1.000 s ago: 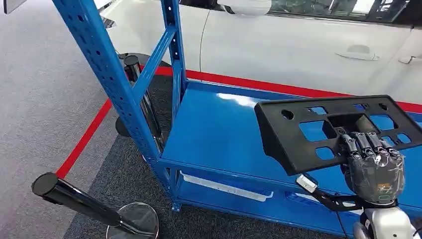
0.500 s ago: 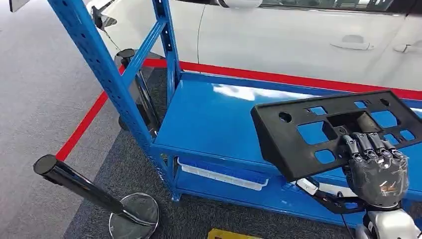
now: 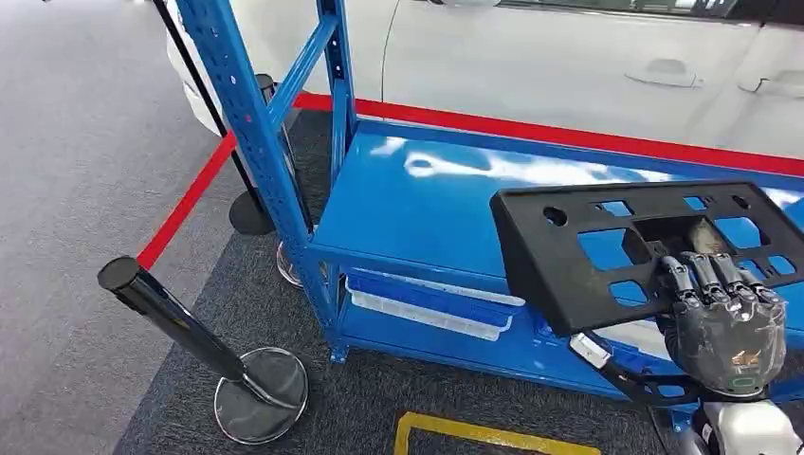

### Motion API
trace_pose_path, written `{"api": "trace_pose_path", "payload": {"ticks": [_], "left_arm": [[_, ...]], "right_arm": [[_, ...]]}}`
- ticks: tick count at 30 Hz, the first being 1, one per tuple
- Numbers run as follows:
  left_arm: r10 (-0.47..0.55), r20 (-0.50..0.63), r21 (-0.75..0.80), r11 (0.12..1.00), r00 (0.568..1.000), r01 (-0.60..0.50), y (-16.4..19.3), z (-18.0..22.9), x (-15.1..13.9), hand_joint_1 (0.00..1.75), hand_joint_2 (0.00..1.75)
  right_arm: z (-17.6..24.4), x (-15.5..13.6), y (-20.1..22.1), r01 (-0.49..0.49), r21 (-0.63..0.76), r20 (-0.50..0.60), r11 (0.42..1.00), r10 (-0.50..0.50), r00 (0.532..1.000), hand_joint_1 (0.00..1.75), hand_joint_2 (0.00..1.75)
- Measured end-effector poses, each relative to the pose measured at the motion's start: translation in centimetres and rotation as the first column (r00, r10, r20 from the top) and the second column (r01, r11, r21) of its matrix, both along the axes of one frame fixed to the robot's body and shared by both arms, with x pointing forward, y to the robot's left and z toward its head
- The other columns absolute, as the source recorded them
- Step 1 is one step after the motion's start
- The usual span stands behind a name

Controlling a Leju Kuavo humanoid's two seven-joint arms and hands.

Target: Take the parts from the cabinet and place them on the table.

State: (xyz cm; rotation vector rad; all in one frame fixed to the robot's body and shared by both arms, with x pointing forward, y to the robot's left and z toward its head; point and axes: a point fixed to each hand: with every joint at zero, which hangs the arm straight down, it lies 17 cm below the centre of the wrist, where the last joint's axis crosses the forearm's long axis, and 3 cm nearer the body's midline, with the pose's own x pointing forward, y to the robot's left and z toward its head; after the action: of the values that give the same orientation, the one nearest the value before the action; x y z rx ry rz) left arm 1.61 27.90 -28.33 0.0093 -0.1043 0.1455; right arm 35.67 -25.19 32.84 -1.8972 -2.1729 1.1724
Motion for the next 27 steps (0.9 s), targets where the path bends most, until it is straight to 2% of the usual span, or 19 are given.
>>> {"api": "trace_pose_path", "payload": {"ticks": [13,27], "left_arm": [[-0.001,0.007,-0.002,1.0,1.0,0.001,0.2,0.0,0.2,0.0,1.75],[-0.048,0.023,-0.026,0.998,0.999,0.049,-0.4,0.1,0.5,0.0,1.75]], "right_arm": [[0.2,1.1,-0.5,0.023,0.035,-0.004,0.999,-0.023,1.0,1.75,1.75],[-1.5,2.3,-0.4,0.004,-0.005,-0.052,1.0,-0.004,0.999,1.75,1.75]]}}
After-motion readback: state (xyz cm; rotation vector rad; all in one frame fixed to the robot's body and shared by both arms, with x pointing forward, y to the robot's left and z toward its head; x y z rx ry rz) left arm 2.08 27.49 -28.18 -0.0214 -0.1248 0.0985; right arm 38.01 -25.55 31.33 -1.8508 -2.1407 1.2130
